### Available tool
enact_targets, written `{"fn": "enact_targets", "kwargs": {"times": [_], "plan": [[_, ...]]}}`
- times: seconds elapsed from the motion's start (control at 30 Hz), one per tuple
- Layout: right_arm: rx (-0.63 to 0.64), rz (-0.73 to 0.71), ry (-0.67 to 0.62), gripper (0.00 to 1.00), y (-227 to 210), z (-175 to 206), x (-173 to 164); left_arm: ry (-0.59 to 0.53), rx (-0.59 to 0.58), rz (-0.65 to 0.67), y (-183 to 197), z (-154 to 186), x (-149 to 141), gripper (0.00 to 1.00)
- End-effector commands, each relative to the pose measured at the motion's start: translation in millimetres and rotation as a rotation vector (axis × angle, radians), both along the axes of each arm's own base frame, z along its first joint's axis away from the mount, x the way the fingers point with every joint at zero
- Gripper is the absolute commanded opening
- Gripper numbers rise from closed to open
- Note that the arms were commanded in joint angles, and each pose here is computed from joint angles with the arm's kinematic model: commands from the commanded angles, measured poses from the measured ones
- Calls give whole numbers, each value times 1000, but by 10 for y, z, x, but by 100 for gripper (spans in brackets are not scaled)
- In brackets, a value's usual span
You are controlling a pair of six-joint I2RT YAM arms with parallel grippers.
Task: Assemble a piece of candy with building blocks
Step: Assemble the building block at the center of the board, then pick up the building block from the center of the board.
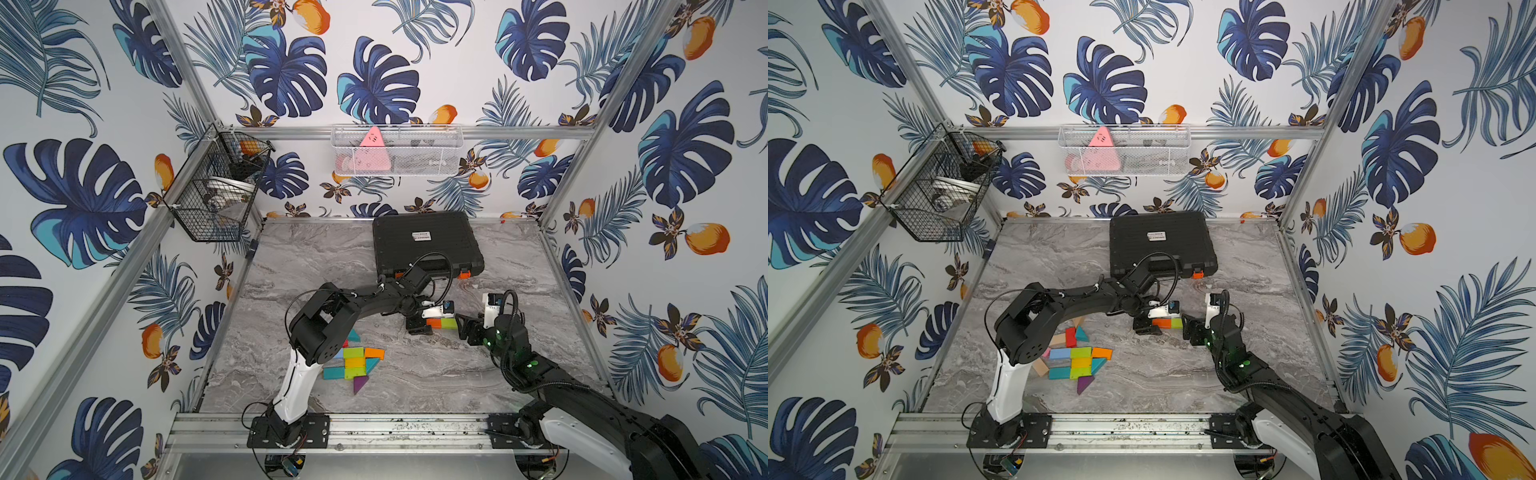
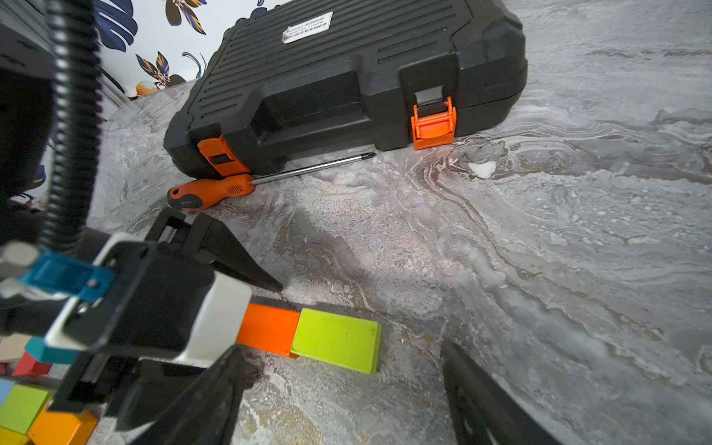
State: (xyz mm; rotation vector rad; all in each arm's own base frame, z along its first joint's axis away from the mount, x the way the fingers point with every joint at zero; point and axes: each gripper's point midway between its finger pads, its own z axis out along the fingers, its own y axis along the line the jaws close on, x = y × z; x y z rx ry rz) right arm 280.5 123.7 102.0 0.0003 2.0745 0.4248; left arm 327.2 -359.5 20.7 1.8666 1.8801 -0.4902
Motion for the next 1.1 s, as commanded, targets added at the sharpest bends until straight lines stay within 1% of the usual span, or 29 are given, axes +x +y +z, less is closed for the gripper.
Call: {"fn": "enact_targets", "kwargs": {"times": [0.0,0.17,0.3,0.4,0.53,0.63,0.7,0.8,0.97,1.03,1.07], "plan": [[19,0,-40,82,22,110,48,1,26,13,71,16,-19,71],[18,0,-38,82,22,105,47,-22,4,22,85,160,17,73],[17,-3,-37,82,16,100,45,-54,-32,64,154,382,108,73],[15,-9,-39,82,5,107,47,-102,-62,141,260,658,238,73],[18,25,-43,81,55,145,30,-171,-119,307,502,1150,342,72],[42,154,-48,75,278,284,-18,-190,-212,457,760,1577,323,72],[67,245,-58,74,463,392,-43,-211,-277,551,941,1838,251,72],[25,380,-18,74,762,445,-88,-236,-352,694,1241,2105,70,72],[-44,645,77,73,1373,332,-331,-201,-407,878,1718,2171,-363,71],[-100,773,113,72,1603,219,-486,-200,-439,945,1883,2170,-499,71],[-149,822,136,72,1693,138,-559,-201,-459,972,1956,2180,-569,71]]}}
